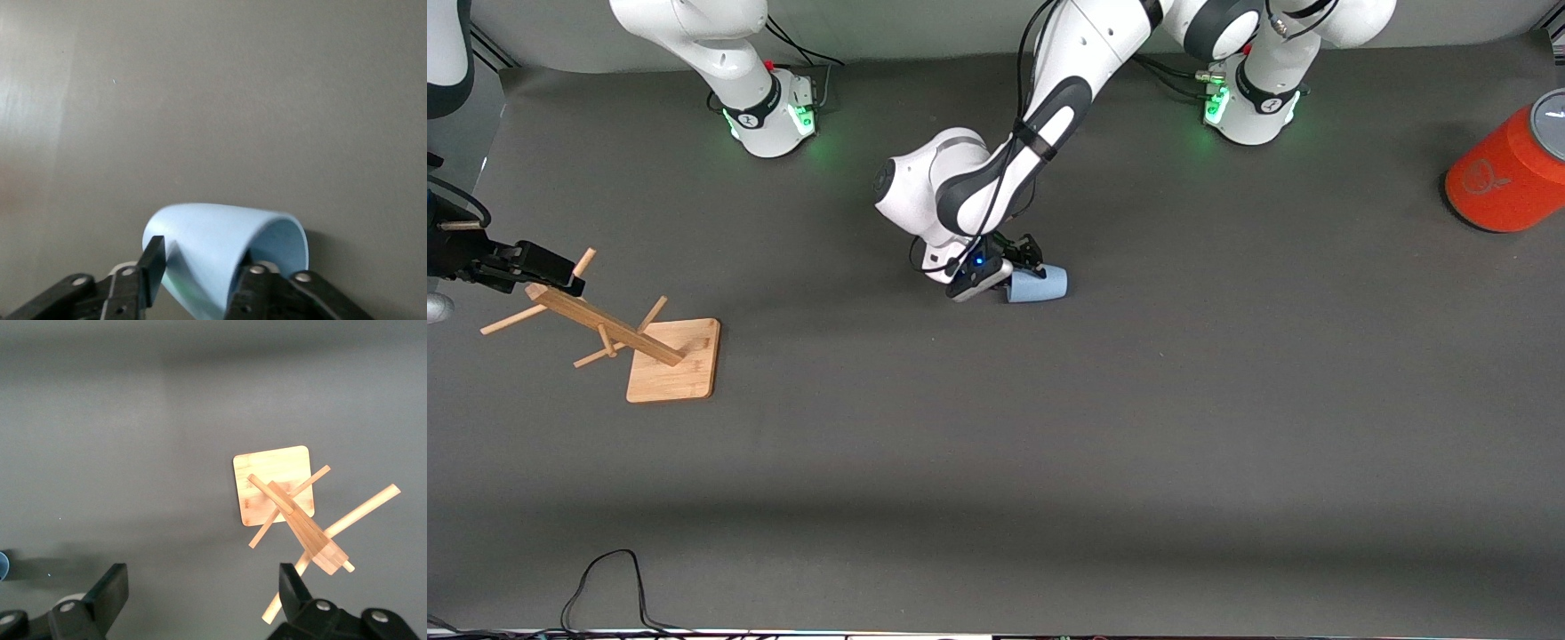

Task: Rotate and upright cup with both arms
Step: 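Grasp the lying blue cup with the left gripper, then rotate the blue cup upright and set it down with the left gripper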

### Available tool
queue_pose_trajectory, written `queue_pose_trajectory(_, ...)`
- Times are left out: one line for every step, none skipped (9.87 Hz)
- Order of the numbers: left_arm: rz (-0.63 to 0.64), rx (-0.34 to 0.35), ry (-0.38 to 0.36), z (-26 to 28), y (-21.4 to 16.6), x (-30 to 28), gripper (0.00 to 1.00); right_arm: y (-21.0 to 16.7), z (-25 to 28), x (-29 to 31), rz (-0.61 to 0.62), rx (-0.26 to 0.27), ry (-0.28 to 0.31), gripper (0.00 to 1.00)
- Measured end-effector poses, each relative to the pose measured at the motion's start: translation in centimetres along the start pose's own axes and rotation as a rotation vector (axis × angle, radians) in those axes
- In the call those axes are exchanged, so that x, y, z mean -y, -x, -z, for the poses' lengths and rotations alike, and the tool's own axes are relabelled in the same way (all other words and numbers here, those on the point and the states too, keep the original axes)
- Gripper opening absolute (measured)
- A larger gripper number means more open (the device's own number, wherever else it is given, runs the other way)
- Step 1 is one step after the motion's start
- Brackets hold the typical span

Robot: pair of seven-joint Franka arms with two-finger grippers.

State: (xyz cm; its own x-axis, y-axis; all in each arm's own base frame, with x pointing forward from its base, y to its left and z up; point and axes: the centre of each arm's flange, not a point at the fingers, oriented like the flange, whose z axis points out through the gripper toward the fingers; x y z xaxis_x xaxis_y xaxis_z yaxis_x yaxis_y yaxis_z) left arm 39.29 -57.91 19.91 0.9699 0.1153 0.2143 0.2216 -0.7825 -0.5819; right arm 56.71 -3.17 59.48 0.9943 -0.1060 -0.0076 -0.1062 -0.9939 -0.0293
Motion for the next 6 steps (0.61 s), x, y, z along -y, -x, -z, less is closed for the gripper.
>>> queue_pose_trajectory(-0.008,0.008,-0.024,0.3,-0.7,0.6,0.26,0.0,0.0,0.0,0.01,-0.002,0.002,1.0)
queue_pose_trajectory(-0.035,0.022,-0.051,0.6,-1.4,1.5,0.12,0.0,0.1,0.0,0.026,-0.003,0.003,1.0)
queue_pose_trajectory(-0.05,0.037,-0.063,0.9,-2.7,2.5,0.08,0.0,0.1,0.0,0.039,-0.004,0.003,1.0)
queue_pose_trajectory(-0.039,0.058,-0.046,1.6,-4.9,3.9,0.08,0.1,0.2,0.1,0.047,-0.005,0.003,1.0)
queue_pose_trajectory(-0.019,0.089,-0.004,2.9,-7.6,6.0,0.08,0.1,0.2,0.3,0.054,-0.005,0.003,1.0)
queue_pose_trajectory(0.015,0.118,0.064,4.5,-10.2,8.4,0.08,0.1,0.2,0.6,0.059,-0.005,0.003,1.0)
